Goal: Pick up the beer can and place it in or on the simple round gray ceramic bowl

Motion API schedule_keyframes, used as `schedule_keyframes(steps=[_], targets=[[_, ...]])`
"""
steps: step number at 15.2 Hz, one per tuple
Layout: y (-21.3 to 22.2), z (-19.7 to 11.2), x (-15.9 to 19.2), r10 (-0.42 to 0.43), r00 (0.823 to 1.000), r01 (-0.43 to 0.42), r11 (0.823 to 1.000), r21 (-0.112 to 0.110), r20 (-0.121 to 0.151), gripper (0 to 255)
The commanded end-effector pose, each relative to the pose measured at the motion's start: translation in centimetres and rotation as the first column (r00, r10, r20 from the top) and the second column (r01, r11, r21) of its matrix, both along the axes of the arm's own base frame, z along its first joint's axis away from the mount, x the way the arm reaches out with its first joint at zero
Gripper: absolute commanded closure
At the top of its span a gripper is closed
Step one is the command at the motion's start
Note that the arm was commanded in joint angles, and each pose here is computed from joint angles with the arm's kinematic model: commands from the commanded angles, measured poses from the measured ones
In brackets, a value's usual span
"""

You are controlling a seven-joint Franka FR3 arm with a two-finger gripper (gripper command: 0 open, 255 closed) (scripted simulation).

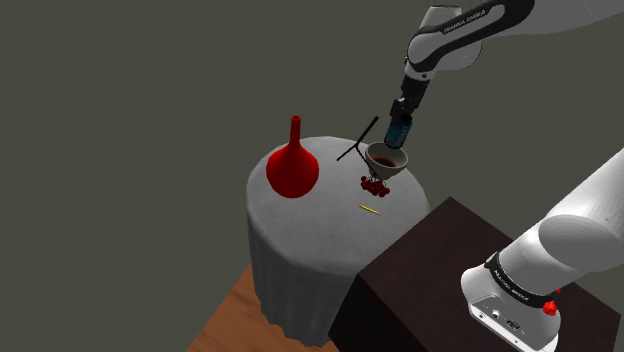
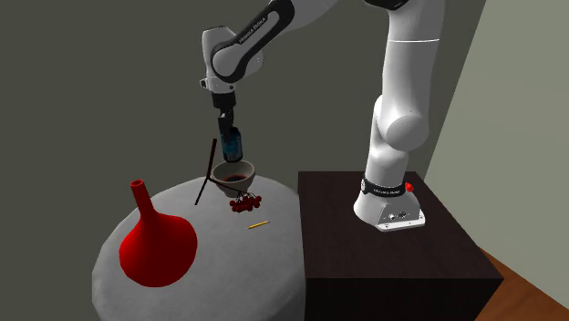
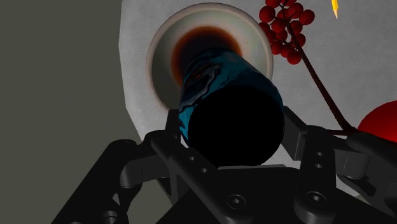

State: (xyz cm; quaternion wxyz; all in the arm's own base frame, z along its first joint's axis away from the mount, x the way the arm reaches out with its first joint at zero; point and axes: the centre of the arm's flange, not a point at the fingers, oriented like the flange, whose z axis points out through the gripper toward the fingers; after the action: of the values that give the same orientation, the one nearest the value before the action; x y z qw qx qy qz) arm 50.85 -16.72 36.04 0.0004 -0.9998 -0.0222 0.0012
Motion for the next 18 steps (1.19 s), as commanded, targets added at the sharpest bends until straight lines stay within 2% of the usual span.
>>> schedule_keyframes(steps=[1,9,17,18], targets=[[-0.1,-1.1,0.1,0.0,1.0,0.0,1.0,0.0,0.001,255],[-0.1,-5.6,0.1,0.0,1.0,0.0,1.0,0.0,0.001,255],[-0.1,-5.6,0.1,0.0,1.0,0.0,1.0,0.0,0.001,255],[-0.1,-5.6,0.1,0.0,1.0,0.0,1.0,0.0,0.001,0]])
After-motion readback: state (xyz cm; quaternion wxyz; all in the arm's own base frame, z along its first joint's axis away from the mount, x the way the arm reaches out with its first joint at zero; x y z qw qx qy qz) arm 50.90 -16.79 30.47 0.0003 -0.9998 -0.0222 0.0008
